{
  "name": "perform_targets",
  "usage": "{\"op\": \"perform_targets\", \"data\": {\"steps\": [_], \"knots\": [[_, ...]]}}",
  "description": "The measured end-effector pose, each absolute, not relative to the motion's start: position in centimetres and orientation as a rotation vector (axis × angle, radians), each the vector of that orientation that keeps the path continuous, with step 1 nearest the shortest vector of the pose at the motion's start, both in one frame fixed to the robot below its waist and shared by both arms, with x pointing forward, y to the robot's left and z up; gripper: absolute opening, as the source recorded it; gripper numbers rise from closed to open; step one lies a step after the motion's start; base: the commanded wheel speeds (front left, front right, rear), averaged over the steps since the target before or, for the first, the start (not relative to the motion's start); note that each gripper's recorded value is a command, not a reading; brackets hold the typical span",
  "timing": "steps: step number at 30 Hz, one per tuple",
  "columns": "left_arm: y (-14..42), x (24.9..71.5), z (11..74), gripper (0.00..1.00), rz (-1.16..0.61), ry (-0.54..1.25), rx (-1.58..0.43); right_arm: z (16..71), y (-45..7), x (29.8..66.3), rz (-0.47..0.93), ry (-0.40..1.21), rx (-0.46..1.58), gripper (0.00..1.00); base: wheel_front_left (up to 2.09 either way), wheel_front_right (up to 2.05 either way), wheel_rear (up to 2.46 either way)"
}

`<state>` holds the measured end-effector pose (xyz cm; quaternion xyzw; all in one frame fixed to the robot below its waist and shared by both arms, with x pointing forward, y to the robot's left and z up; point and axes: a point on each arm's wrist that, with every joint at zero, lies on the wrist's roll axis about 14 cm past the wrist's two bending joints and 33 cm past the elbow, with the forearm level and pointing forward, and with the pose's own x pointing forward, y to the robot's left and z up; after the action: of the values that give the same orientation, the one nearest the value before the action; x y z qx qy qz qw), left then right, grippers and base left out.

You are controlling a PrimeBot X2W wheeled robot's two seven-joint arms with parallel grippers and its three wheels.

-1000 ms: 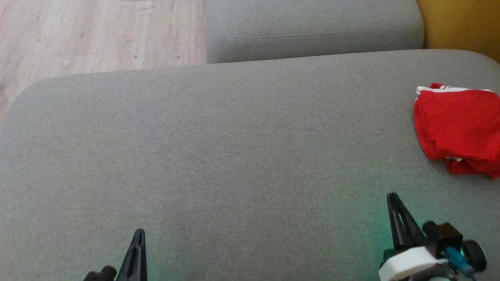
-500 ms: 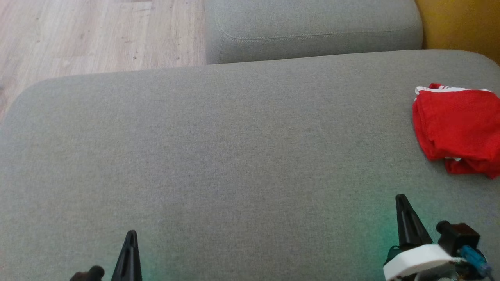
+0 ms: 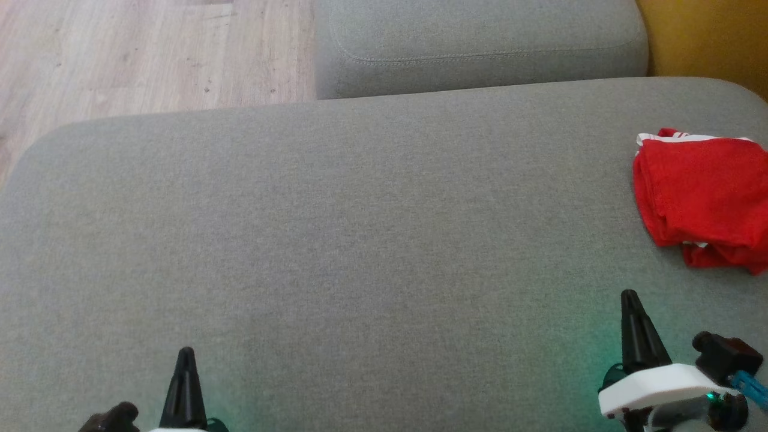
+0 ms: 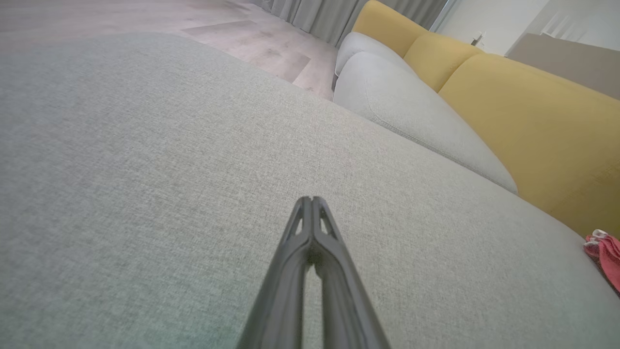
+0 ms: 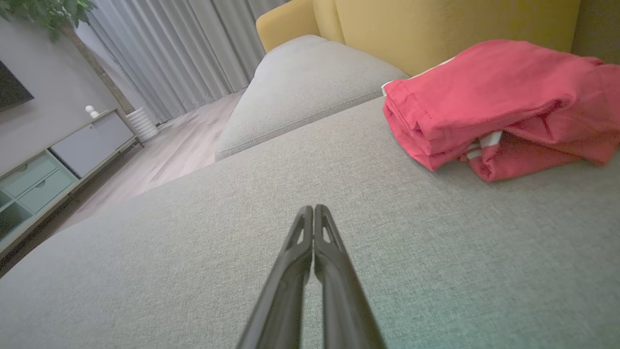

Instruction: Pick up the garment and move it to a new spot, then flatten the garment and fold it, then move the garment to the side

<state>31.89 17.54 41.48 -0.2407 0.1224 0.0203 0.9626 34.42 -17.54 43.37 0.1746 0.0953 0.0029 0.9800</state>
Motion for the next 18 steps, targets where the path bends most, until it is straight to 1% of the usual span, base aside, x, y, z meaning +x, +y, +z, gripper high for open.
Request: {"op": "perform_targets", "data": {"steps": [18], "knots": [[18.0, 33.0, 42.2, 0.0, 0.079, 0.236, -0.675, 43.7, -18.5, 34.9, -0.056, 0.188, 0.568, 0.0, 0.0, 0.0, 0.0]]}}
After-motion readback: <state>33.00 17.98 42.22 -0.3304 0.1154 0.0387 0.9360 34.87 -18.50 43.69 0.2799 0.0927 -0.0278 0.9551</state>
